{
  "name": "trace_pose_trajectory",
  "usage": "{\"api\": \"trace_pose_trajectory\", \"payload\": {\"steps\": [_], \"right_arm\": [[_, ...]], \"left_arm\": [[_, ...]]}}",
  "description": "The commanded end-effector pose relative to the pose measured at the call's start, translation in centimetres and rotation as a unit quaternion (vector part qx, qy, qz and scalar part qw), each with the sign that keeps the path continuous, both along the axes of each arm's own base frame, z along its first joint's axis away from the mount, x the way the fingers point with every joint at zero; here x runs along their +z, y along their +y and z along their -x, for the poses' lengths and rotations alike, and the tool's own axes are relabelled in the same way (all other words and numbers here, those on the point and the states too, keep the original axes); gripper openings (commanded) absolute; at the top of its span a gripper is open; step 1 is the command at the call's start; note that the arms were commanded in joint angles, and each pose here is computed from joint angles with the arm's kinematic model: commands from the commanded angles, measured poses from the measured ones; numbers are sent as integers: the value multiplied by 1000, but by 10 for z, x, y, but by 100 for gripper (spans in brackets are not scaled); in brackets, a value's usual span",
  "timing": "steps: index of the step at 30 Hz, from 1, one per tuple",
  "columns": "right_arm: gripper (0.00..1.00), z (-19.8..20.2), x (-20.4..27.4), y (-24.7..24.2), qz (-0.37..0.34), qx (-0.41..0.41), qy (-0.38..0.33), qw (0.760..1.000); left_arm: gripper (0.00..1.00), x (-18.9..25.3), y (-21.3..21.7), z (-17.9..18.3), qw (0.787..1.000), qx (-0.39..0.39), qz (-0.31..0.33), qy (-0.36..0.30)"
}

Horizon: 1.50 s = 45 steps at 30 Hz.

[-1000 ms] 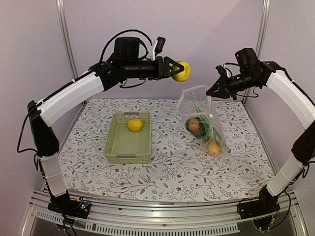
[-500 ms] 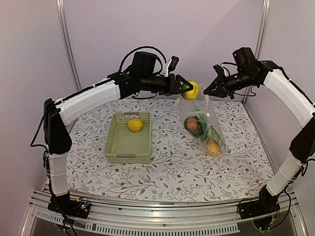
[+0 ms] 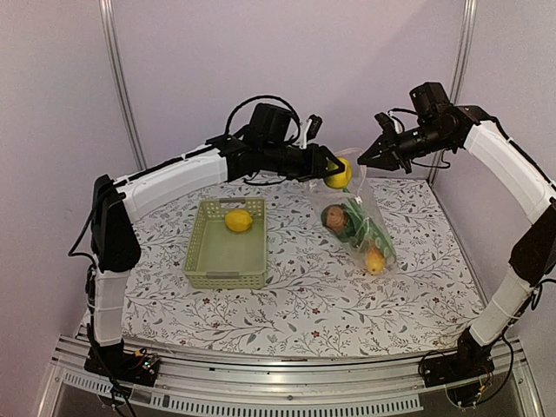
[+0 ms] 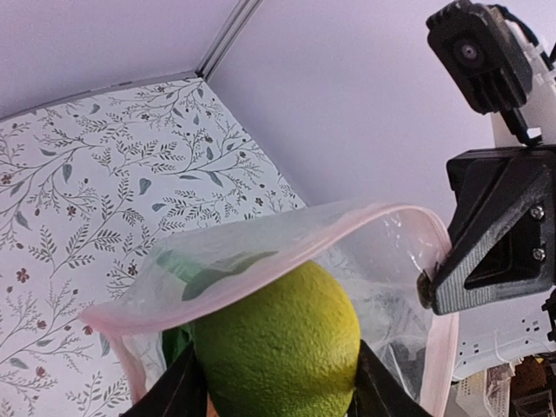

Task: Place the food in the zip-top bag and seal the zipper
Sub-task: Place the fake fruit in the zipper food storage bag, then adjust the zipper food storage bag at the center of the board.

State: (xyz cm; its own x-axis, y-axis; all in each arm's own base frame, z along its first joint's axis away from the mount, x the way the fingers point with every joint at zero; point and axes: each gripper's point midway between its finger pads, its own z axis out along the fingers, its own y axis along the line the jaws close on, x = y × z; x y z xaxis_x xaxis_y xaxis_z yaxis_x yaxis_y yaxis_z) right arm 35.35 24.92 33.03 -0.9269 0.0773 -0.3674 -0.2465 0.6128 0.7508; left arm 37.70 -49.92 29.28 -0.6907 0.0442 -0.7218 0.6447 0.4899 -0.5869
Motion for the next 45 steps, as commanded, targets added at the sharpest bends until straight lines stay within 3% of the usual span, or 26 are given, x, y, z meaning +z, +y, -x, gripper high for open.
{"api": "trace_pose_trajectory", "payload": {"steps": [1, 8, 12, 16, 22, 26, 34, 40, 45], "right_arm": [[0, -2, 10, 5, -14, 7, -11, 1000], [0, -1, 13, 5, -19, 5, -13, 1000], [0, 2, 10, 6, -29, 5, -9, 1000], [0, 3, 7, 6, -32, 5, -3, 999], [0, 3, 8, 7, -38, 4, -4, 999], [0, 3, 8, 7, -37, 3, -6, 999], [0, 4, 4, 5, -32, 1, -5, 999], [0, 7, 1, 5, -26, 3, -4, 1000], [0, 8, 1, 6, -24, 4, -4, 1000]], "left_arm": [[17, -4, -11, 0, 1000, 14, -5, 8], [54, 18, -7, -7, 999, 36, 3, -7], [68, 49, 4, -11, 998, 41, 29, -28], [76, 83, 8, -9, 996, 32, 58, -57], [74, 104, 12, -5, 995, 31, 72, -69], [66, 99, 40, -11, 995, 84, 26, -55], [62, 32, 82, 1, 990, 111, -84, 16], [59, -4, 70, 7, 990, 76, -97, 71], [45, -25, 60, 1, 987, 59, -107, 102]]}}
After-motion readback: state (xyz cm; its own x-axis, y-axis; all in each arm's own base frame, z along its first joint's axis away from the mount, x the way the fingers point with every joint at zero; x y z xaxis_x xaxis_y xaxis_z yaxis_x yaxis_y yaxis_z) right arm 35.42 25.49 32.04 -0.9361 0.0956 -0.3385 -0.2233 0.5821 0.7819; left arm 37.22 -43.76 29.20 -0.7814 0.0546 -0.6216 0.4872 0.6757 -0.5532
